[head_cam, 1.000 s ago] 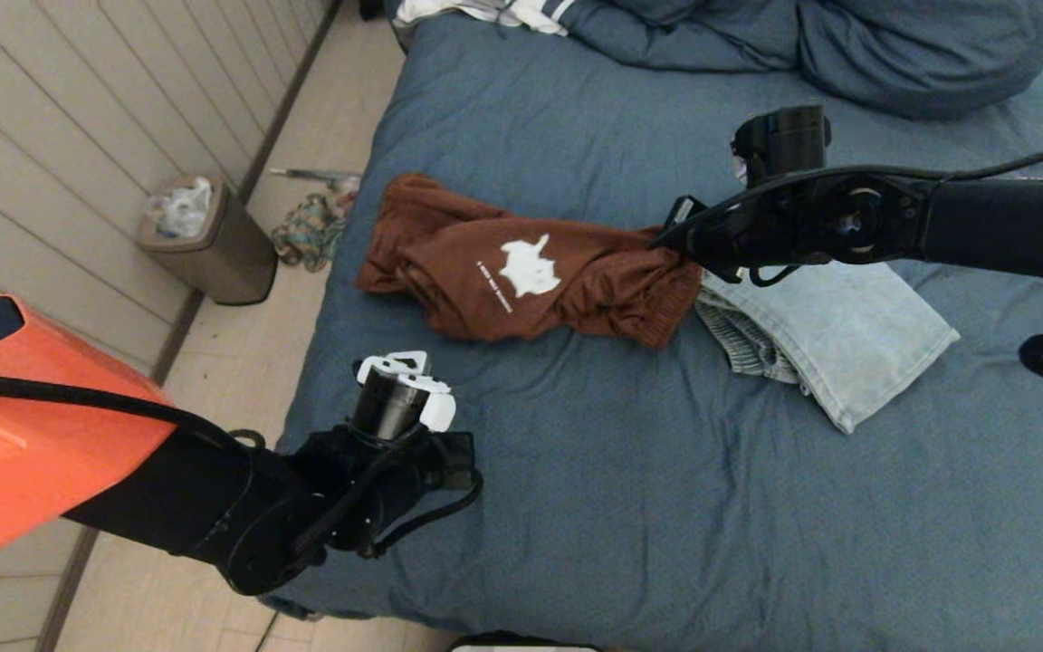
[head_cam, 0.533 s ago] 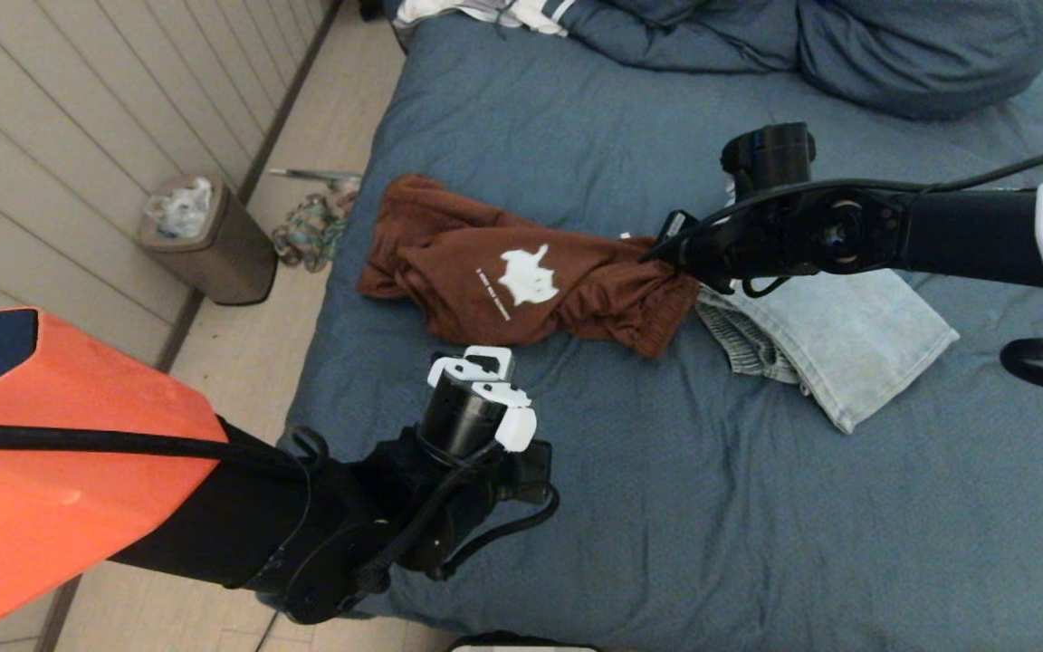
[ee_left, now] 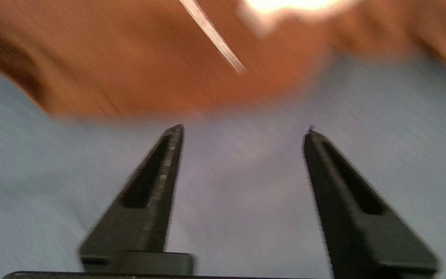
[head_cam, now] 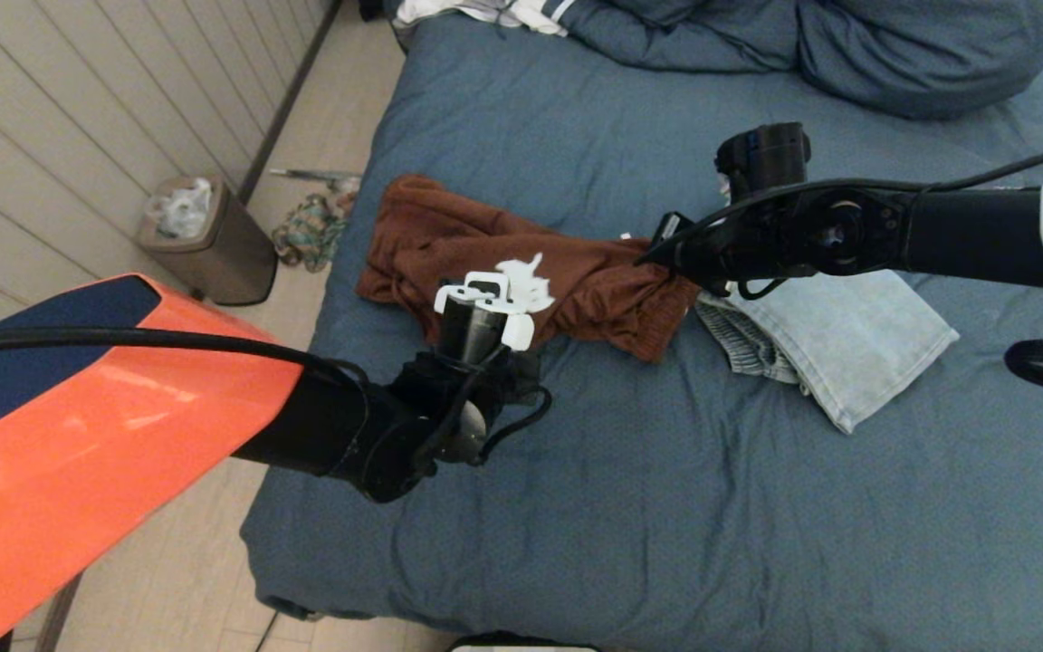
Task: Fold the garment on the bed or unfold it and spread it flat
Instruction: Unford the brown shorts
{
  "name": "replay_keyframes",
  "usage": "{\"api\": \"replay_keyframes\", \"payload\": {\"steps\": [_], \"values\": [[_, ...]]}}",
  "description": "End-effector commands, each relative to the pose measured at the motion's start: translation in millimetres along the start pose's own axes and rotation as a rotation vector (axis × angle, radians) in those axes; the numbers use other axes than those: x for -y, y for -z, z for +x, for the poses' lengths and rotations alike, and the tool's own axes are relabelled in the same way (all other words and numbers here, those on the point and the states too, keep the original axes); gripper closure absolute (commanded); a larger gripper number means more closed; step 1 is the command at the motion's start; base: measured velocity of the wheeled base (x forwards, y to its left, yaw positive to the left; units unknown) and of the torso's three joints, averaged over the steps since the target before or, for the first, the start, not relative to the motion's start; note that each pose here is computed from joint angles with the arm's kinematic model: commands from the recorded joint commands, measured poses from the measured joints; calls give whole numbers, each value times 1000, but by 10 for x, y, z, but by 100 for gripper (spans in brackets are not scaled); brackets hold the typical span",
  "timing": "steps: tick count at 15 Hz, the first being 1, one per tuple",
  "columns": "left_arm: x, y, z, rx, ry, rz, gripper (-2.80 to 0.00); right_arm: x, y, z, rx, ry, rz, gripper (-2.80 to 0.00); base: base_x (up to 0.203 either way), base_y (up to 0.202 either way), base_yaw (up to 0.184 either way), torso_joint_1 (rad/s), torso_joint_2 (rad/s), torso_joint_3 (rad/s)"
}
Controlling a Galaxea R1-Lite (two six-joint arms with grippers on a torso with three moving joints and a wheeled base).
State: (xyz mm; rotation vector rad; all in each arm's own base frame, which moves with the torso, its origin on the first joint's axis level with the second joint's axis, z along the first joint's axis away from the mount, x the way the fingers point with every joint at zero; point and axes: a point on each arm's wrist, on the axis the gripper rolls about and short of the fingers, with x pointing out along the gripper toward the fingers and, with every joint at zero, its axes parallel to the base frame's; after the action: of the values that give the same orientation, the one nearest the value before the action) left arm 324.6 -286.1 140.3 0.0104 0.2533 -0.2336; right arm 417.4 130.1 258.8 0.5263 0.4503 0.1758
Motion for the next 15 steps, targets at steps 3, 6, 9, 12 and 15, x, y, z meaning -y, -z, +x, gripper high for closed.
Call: {"api": "replay_keyframes", "payload": {"steps": [3, 6, 9, 12, 15], "values": [[-132, 77, 480, 28, -87, 17, -280, -48, -11, -71, 4, -12, 0, 0, 0, 0, 0, 0, 0, 0], [-100, 40, 566, 53, -91, 28, -280, -59, -29, -101, 12, -15, 0, 0, 0, 0, 0, 0, 0, 0], [-107, 31, 553, 55, -103, 27, 0, -60, -30, -97, 13, -16, 0, 0, 0, 0, 0, 0, 0, 0], [-122, -124, 380, 73, -93, 18, 0, -66, -38, -122, 13, -16, 3, 0, 0, 0, 0, 0, 0, 0], [-75, -185, 76, 61, -51, 28, 0, -71, -44, -181, 12, -16, 6, 0, 0, 0, 0, 0, 0, 0]]}}
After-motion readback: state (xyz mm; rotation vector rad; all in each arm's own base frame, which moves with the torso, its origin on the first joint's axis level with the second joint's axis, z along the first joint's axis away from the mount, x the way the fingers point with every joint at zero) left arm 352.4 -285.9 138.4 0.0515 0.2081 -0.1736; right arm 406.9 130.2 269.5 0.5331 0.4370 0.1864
